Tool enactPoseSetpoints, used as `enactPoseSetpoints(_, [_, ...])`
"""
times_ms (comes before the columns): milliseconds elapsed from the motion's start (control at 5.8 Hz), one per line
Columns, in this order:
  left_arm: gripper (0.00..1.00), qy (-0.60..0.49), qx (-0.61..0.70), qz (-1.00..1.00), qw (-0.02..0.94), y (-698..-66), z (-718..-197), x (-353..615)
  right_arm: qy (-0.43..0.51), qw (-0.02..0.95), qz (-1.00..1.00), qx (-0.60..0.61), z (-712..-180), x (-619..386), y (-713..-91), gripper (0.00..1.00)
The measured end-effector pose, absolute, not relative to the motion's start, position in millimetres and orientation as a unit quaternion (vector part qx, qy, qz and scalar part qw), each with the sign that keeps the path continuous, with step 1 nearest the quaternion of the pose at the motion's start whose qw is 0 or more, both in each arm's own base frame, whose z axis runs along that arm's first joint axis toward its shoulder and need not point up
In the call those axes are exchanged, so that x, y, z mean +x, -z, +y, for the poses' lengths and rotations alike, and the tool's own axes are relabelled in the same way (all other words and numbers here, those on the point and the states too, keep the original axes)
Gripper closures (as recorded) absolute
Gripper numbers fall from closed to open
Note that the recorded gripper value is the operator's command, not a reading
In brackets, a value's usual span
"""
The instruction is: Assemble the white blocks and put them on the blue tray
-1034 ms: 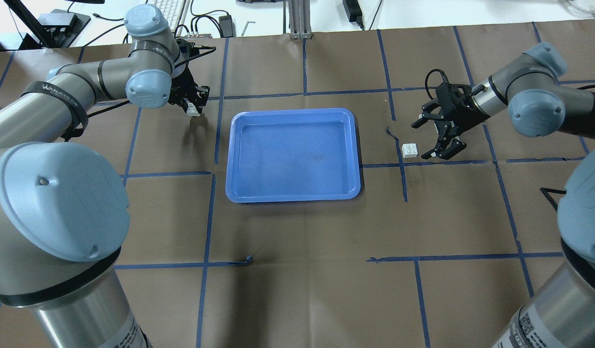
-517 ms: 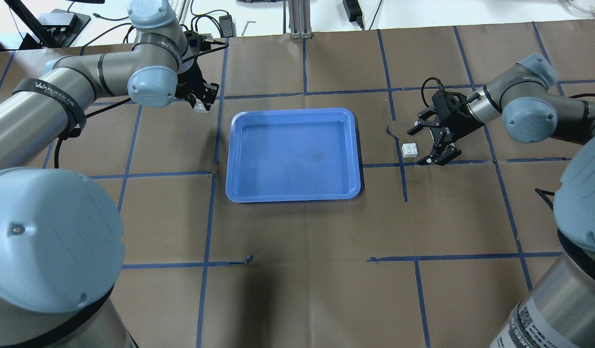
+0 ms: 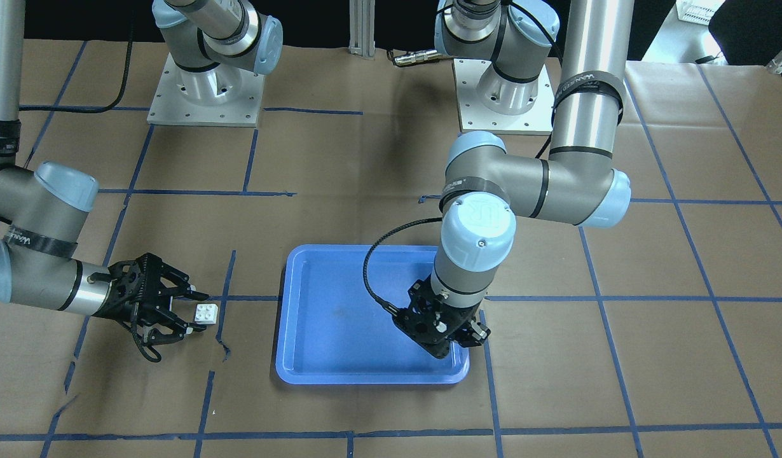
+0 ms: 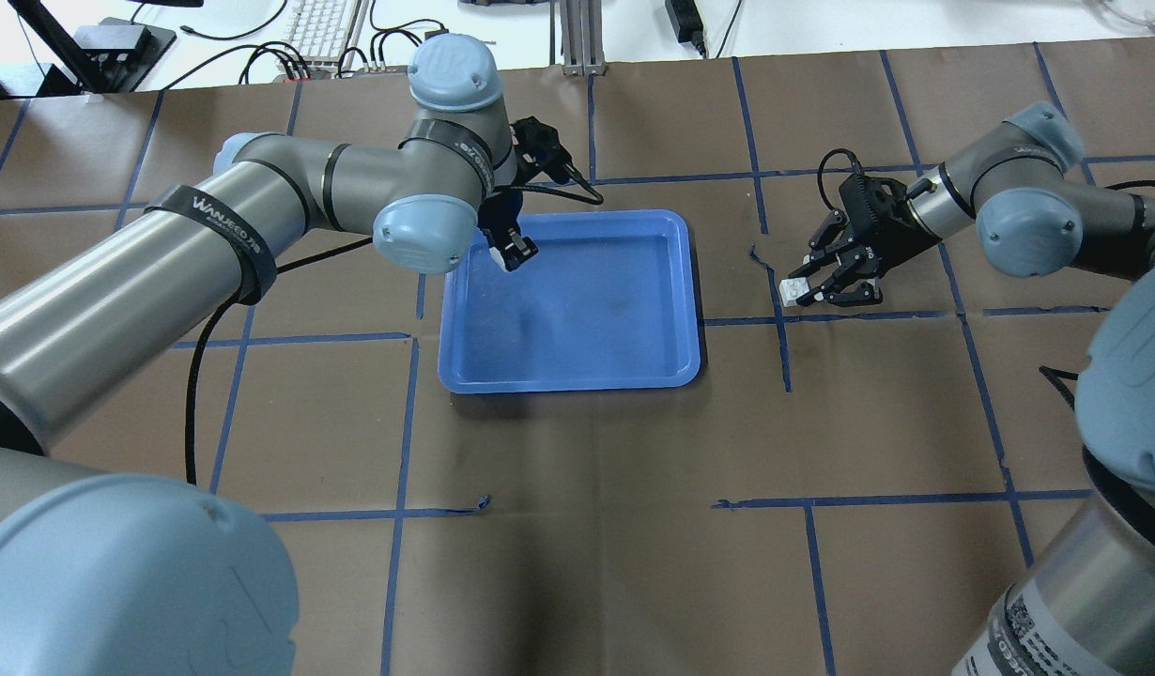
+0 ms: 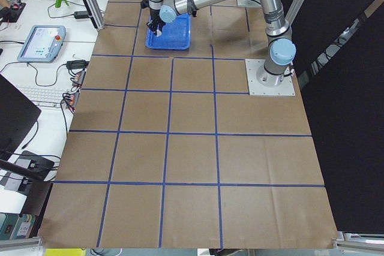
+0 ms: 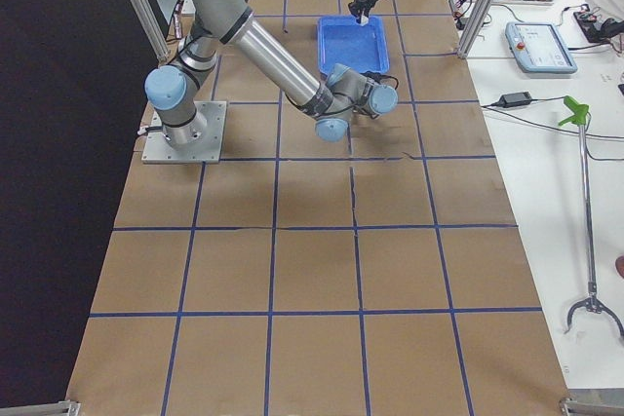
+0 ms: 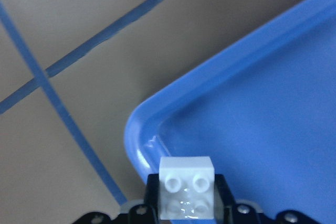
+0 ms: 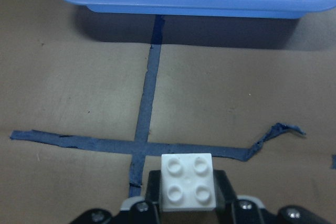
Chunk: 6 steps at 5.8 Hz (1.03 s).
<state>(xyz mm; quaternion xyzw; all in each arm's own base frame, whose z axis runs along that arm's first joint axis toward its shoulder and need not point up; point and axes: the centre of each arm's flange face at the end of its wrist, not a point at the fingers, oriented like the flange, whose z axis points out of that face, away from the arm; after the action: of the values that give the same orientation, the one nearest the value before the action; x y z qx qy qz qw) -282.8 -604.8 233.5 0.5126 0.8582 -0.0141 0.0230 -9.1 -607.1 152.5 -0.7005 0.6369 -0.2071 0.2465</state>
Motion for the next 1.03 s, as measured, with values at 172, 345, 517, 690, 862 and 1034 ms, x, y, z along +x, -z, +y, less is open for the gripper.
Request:
enactPoseSetpoints(172, [1.00,0.002,0.598,0.801,0.020,-222.6,-592.6,-291.9,0.208,0.243,0.638,-0.700,-608.5,-9.5,-156.4,0.74])
enactPoseSetpoints(345, [1.00,-0.006,0.664,0.748,0.015,-213.7,-585.8,-296.6,0.210,0.236,0.643,-0.698,-610.8,-8.6,-167.8,0.74])
enactPoseSetpoints(517, [1.00,-0.008,0.702,0.712,0.005,-207.0,-580.3,-304.9,0.211,0.229,0.652,-0.691,-610.9,-2.7,-186.5,0.74])
enactPoseSetpoints(690, [0.96,-0.006,0.718,0.696,-0.005,-202.4,-575.0,-314.9,0.207,0.228,0.660,-0.686,-606.6,14.7,-202.6,0.74])
enactPoseSetpoints(862, [0.88,-0.008,0.724,0.690,-0.010,-197.0,-572.1,-320.1,0.200,0.233,0.662,-0.684,-598.6,38.9,-209.4,0.73])
enactPoseSetpoints(1034, [0.28,-0.008,0.725,0.688,-0.011,-189.9,-569.7,-322.3,0.198,0.235,0.664,-0.682,-592.0,55.3,-212.4,0.73])
